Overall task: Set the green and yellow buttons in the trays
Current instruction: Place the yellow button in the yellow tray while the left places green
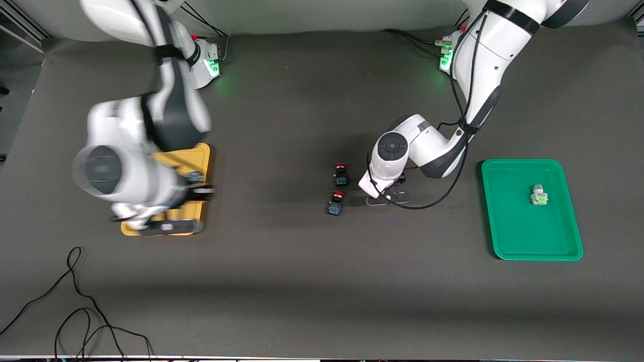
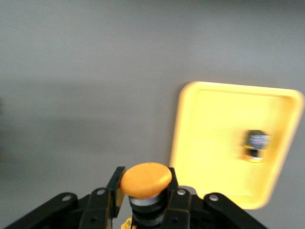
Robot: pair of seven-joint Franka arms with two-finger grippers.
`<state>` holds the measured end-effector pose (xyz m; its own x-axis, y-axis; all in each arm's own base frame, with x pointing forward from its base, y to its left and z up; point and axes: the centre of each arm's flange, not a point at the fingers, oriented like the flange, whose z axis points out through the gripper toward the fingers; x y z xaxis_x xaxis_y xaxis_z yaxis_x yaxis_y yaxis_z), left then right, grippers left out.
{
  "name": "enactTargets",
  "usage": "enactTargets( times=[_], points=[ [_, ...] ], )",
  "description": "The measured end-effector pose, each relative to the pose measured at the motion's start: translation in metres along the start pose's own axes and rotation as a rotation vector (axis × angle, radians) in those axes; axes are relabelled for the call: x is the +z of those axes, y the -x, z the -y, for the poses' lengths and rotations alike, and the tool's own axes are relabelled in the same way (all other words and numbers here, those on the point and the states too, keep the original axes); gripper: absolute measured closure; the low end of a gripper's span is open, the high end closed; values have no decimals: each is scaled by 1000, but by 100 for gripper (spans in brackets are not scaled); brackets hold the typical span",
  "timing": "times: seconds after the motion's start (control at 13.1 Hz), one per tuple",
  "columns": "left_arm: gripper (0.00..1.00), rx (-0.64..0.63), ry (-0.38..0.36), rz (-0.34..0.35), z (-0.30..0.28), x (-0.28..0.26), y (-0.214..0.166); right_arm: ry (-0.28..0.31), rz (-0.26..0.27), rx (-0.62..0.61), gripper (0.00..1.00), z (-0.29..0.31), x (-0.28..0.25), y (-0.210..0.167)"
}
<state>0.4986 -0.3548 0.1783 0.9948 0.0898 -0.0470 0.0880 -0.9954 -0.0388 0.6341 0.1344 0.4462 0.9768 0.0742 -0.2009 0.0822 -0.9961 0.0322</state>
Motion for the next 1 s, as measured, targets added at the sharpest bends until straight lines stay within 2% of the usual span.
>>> enactTargets(
  times=[0.15,0.38,0.54,0.69,0.84,1.0],
  points=[
    [58,-25,4,-16,3,-9,-9,-22,-11,-31,61,-86,21,13],
    [58,-79,-69,-11,18,-48,-28,-25,-70,-51,61,-147,122,36],
    [58,-124,-134,5,31,-90,-42,-6,-71,-56,61,-144,192,54],
    [58,-152,-166,40,51,-137,-58,-21,-52,-69,61,-125,229,60],
    [58,-146,-150,100,92,-180,-81,-25,-38,-74,61,-112,244,57],
    [58,-130,-138,128,147,-210,-103,-36,-38,-58,61,-107,253,55]
  ],
)
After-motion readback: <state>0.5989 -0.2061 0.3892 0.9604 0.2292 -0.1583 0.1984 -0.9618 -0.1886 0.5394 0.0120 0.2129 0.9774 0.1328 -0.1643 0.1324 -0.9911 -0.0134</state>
